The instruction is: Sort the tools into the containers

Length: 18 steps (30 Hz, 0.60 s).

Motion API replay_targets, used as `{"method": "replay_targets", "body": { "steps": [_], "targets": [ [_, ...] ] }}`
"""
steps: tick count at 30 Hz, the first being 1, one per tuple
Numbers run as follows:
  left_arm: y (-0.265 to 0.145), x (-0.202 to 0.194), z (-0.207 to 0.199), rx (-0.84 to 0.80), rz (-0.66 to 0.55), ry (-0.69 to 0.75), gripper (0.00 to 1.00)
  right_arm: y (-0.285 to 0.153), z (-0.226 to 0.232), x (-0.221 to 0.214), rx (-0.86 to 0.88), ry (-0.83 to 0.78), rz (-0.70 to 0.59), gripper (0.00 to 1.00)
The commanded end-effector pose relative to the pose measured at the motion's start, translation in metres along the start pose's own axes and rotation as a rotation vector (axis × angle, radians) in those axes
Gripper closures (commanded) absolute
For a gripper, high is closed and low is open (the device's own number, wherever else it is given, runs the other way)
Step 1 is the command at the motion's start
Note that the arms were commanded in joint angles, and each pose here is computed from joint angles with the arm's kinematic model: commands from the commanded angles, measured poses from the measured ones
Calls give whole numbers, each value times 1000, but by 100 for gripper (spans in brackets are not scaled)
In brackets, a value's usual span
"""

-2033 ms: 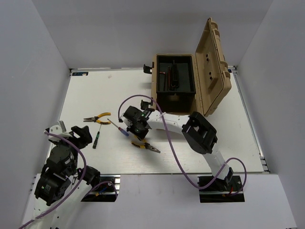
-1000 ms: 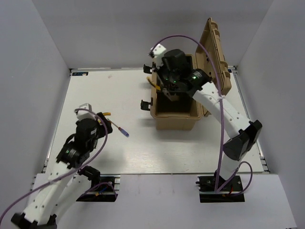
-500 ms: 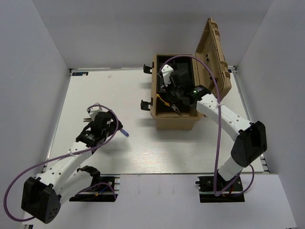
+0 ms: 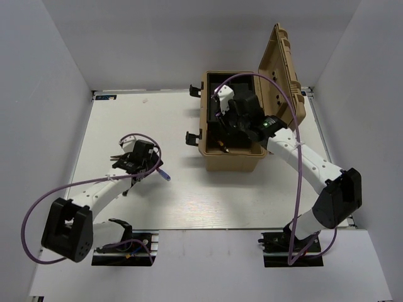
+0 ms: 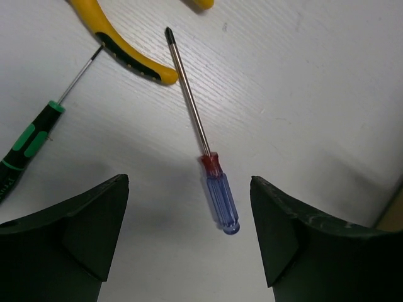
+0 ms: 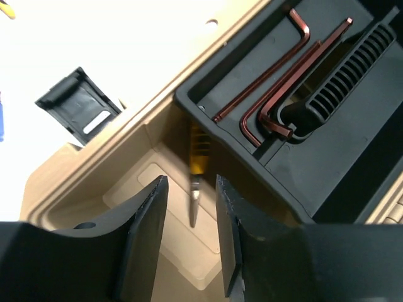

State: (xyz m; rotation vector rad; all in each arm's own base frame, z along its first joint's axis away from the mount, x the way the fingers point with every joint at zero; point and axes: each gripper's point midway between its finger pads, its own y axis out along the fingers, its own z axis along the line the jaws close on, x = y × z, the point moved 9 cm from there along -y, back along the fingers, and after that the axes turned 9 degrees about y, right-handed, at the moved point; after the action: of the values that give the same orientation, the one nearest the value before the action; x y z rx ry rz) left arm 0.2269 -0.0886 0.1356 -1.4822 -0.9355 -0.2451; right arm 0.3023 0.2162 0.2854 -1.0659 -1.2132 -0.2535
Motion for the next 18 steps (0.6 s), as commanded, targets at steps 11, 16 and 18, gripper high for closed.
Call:
{"method": "replay_targets", "body": {
  "steps": [11, 16, 18],
  "targets": [
    [37, 92, -9, 147, -108, -202, 47, -47, 12, 16, 112, 83, -87, 57],
    [63, 103, -10, 184, -57, -270, 59, -59, 14, 7, 127, 99, -85, 57],
    [65, 101, -6, 215, -46, -318, 53, -61, 14, 4, 125, 106, -83, 57]
  ]
}}
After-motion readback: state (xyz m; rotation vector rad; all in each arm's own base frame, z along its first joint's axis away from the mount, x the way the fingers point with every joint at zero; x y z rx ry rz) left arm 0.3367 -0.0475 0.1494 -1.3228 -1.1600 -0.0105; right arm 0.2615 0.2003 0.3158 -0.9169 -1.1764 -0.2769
